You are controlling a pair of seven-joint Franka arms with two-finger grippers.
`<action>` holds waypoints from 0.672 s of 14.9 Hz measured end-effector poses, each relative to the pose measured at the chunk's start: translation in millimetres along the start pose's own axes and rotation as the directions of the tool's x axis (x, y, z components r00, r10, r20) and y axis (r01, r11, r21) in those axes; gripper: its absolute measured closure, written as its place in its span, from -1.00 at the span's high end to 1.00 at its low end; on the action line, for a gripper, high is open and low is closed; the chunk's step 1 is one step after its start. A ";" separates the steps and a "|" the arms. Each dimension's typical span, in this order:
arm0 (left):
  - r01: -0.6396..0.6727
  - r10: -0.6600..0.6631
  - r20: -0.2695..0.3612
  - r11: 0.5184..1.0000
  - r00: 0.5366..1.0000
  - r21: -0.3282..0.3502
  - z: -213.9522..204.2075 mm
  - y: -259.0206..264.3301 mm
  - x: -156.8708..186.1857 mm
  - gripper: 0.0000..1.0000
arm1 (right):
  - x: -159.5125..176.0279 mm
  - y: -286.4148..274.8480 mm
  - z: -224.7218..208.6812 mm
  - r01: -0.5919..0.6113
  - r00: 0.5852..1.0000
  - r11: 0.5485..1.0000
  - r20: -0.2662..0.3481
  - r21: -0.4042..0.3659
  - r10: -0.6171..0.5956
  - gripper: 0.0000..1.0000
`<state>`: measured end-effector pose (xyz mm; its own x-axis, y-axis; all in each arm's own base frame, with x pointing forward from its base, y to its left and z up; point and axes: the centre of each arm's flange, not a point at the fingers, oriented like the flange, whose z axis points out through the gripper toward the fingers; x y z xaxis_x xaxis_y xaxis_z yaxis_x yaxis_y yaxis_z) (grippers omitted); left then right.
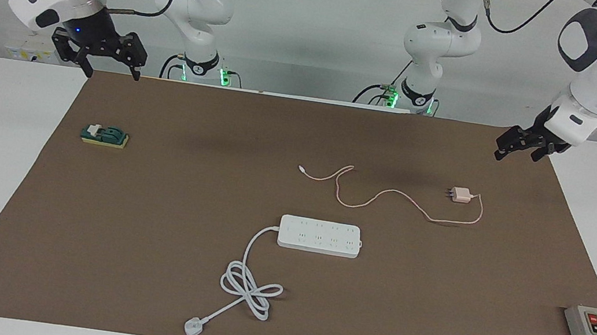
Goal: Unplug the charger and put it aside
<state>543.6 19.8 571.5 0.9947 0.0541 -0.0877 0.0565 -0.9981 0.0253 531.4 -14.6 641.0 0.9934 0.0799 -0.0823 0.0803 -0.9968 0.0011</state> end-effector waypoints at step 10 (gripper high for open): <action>-0.042 0.042 -0.009 0.999 0.999 0.002 -2.6 24.3 -0.3 1.00 | 0.2 -1.7 0.0 0.003 1.000 1.000 0.000 0.000 -0.003 1.00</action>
<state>544.9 -4.4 574.7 0.9969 0.0121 -0.0774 0.0142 -0.9995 0.0265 531.5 -12.9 641.0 0.9931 0.0831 -0.0827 0.0835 -0.9965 0.0011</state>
